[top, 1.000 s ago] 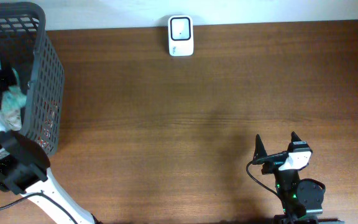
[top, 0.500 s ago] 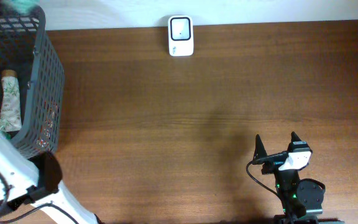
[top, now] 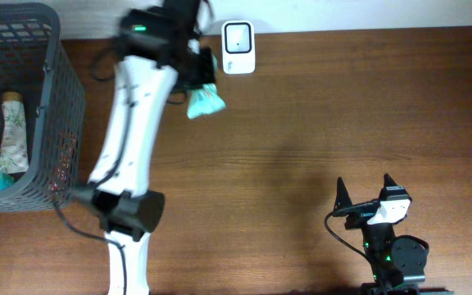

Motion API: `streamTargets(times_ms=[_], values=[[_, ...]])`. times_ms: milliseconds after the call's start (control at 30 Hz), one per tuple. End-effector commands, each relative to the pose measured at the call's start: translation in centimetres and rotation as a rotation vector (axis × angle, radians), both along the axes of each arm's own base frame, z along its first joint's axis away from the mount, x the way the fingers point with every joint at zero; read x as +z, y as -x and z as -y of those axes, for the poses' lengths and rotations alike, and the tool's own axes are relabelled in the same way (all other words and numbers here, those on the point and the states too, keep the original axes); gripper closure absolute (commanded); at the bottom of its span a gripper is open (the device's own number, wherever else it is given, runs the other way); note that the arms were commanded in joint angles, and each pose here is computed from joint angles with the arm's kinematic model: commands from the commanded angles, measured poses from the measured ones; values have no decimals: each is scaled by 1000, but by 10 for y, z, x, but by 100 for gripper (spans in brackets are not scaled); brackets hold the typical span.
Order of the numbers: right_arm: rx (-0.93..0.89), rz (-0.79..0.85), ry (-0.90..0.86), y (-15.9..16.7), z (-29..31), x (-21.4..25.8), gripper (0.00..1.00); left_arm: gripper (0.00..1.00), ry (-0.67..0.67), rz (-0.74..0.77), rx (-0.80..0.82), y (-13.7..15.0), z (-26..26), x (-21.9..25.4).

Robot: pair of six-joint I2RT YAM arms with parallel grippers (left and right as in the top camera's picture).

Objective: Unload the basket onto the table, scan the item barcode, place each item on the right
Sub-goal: 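Carry the green pack to the scanner and drop it on the table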

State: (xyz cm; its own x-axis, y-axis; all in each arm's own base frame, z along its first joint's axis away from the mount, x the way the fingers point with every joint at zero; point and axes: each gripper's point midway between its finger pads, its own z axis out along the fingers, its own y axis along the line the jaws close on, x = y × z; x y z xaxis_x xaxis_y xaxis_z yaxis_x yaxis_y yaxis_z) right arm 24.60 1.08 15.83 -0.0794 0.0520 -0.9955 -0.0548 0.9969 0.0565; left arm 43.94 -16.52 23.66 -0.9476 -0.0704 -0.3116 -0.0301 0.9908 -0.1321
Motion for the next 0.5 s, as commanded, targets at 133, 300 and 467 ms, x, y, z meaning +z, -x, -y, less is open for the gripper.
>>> streamTargets(times_ms=[133,300,467], values=[[-9,-2,-3,0,2,-3,1,96,-76,-40,-18,-37,34,-115],[-9,-2,-3,0,2,-3,1,49,-89,-71,-19,-37,34,-133],[-9,-2,-3,0,2,-3,1,27,-84,-59,-16,-31,30,-104]])
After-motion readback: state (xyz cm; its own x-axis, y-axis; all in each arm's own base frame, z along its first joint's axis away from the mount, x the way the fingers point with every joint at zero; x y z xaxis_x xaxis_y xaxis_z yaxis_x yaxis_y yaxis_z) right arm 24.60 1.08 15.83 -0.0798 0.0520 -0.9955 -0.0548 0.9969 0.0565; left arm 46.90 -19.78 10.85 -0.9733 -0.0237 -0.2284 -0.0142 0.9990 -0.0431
